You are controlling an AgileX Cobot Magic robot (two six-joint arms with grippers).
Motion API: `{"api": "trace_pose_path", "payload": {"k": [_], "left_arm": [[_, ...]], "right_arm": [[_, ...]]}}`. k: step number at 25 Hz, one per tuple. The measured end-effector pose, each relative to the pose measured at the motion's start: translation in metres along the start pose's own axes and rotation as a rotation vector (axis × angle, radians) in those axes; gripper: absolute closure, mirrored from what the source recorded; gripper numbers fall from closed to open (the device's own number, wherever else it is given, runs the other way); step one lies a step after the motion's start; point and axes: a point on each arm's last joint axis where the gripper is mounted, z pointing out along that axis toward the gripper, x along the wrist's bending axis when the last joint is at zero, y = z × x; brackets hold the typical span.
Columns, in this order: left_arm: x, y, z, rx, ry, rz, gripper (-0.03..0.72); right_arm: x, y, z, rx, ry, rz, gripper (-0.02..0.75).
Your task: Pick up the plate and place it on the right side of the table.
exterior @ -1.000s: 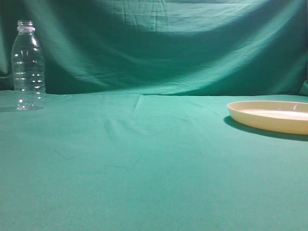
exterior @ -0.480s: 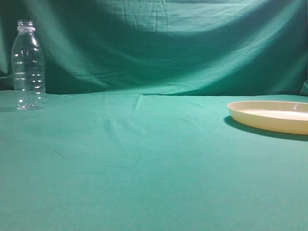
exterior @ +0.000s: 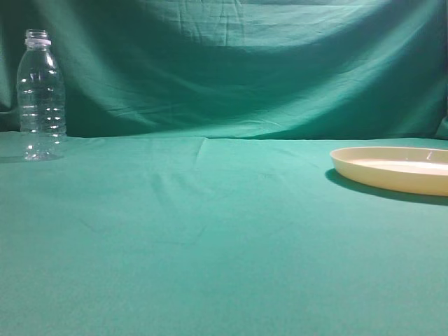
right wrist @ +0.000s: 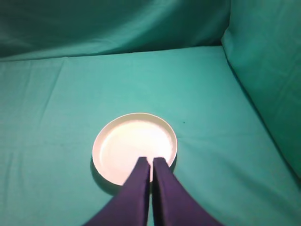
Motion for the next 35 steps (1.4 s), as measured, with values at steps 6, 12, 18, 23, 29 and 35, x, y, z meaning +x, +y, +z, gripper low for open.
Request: {"api": "trace_pose_path", "payload": {"k": [6,12,18,23,29,35], "left_arm": [[0.000,0.000,0.000,0.000,0.000,0.000,0.688],[0.000,0.000,0.000,0.000,0.000,0.000,0.688],[0.000,0.000,0.000,0.000,0.000,0.000,0.688],[0.000,0.000,0.000,0.000,0.000,0.000,0.688],[0.000,0.000,0.000,0.000,0.000,0.000,0.688],[0.000,0.000,0.000,0.000,0.000,0.000,0.688]], "right_arm": [[0.003,-0.021,-0.031,-0.110,0.070,0.015,0.738],[0.003,-0.029,-0.031,-0.125,0.075,-0.038,0.738],[0.001,-0.041,0.006,-0.208,0.067,-0.087,0.738],[-0.006,-0.086,0.037,-0.322,0.044,-0.100,0.738],[-0.013,-0.142,0.085,-0.276,0.029,-0.103,0.738],[-0.018,-0.179,0.114,-0.222,0.020,-0.098,0.738]]}}
